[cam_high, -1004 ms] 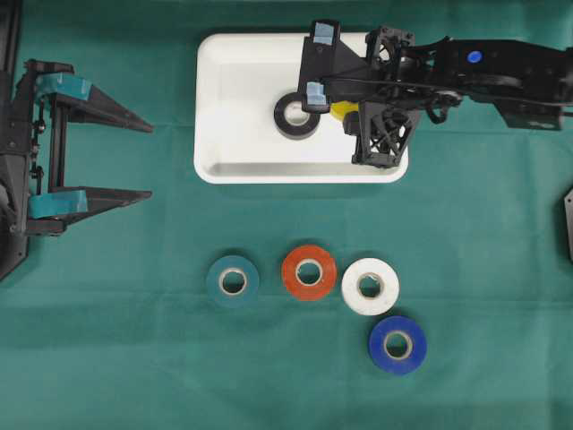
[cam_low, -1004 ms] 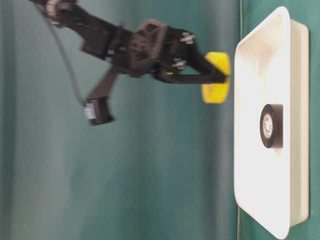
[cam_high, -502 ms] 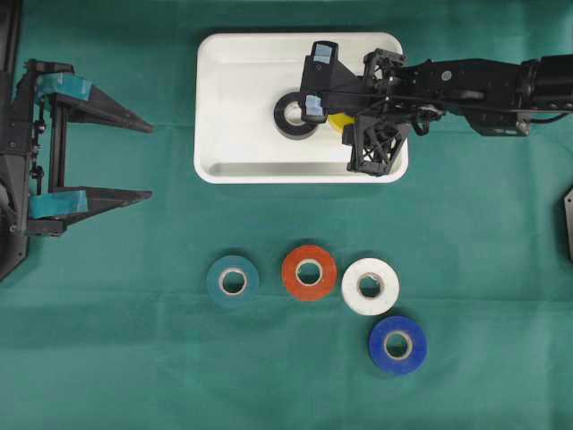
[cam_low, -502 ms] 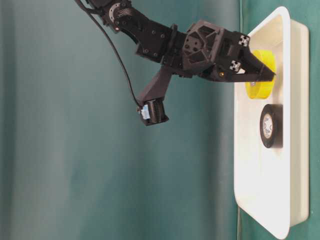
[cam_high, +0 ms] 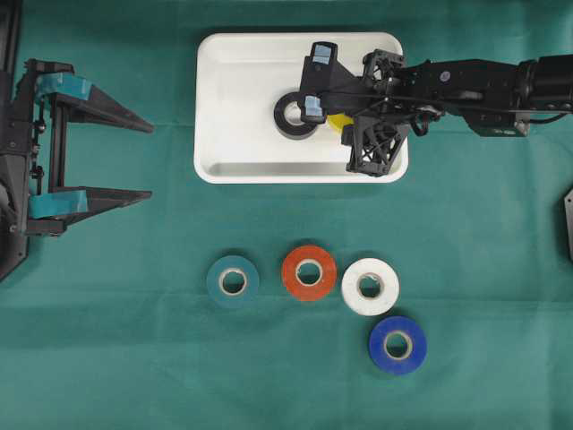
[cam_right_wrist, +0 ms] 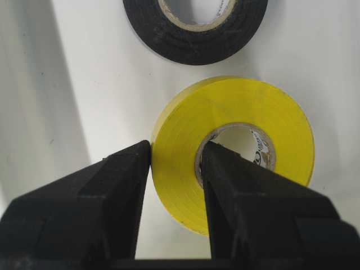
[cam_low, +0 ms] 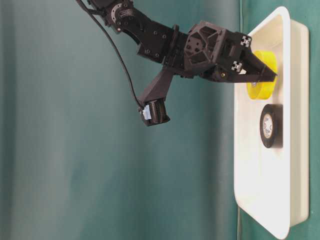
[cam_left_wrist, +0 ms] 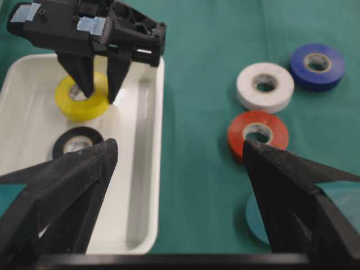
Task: Pick up the tape from a random location and place it into the white case.
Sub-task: 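Lower the yellow roll into the tray and open the right gripper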
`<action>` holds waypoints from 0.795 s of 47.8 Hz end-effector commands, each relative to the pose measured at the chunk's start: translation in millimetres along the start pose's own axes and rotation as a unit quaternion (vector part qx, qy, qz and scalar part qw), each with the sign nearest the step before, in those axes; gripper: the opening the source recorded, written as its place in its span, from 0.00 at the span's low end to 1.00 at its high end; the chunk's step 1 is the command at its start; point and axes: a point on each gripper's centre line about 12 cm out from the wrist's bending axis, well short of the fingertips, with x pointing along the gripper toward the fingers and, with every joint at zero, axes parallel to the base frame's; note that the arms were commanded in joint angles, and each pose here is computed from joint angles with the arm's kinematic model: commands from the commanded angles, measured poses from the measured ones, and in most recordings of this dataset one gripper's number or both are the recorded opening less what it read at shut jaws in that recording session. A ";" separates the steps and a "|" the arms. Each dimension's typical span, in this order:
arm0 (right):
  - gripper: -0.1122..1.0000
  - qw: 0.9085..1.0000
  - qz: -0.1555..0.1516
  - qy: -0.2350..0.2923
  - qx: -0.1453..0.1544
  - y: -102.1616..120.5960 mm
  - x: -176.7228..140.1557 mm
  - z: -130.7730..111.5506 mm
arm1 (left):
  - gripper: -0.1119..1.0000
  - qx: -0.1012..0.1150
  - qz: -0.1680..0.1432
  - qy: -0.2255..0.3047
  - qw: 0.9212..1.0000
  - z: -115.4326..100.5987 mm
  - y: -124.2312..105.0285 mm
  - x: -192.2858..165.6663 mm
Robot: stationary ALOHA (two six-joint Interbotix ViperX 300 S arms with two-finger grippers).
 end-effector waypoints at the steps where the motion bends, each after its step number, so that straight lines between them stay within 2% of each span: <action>1: 0.39 1.000 0.001 -0.016 0.002 0.3 -7.0 6.9 | 0.97 -0.001 0.000 -0.009 1.000 6.5 0.2 -1.0; 18: 0.39 1.000 0.000 -0.013 0.003 -0.6 -8.5 7.8 | 0.97 -0.002 0.000 -0.009 1.000 6.5 0.2 -1.0; 20: 0.44 1.000 0.000 -0.011 0.003 -0.7 -8.7 7.8 | 0.97 -0.002 0.000 -0.010 1.000 6.7 0.2 -1.5; 25: 0.72 1.000 -0.001 -0.015 0.002 -0.9 -9.7 10.1 | 0.97 -0.002 0.000 -0.009 1.000 6.5 0.2 -1.0; 29: 0.89 1.000 -0.002 -0.016 0.001 -1.1 -9.9 10.9 | 0.97 -0.002 0.000 -0.010 1.000 6.7 0.3 -1.5; 31: 0.91 1.000 -0.002 -0.015 0.001 -1.1 -9.9 10.7 | 0.97 -0.002 0.000 -0.009 1.000 6.5 0.2 -1.0; 38: 0.85 1.000 -0.002 -0.016 0.001 -1.2 -11.1 11.0 | 0.97 -0.001 0.000 -0.009 1.000 6.5 0.2 -1.0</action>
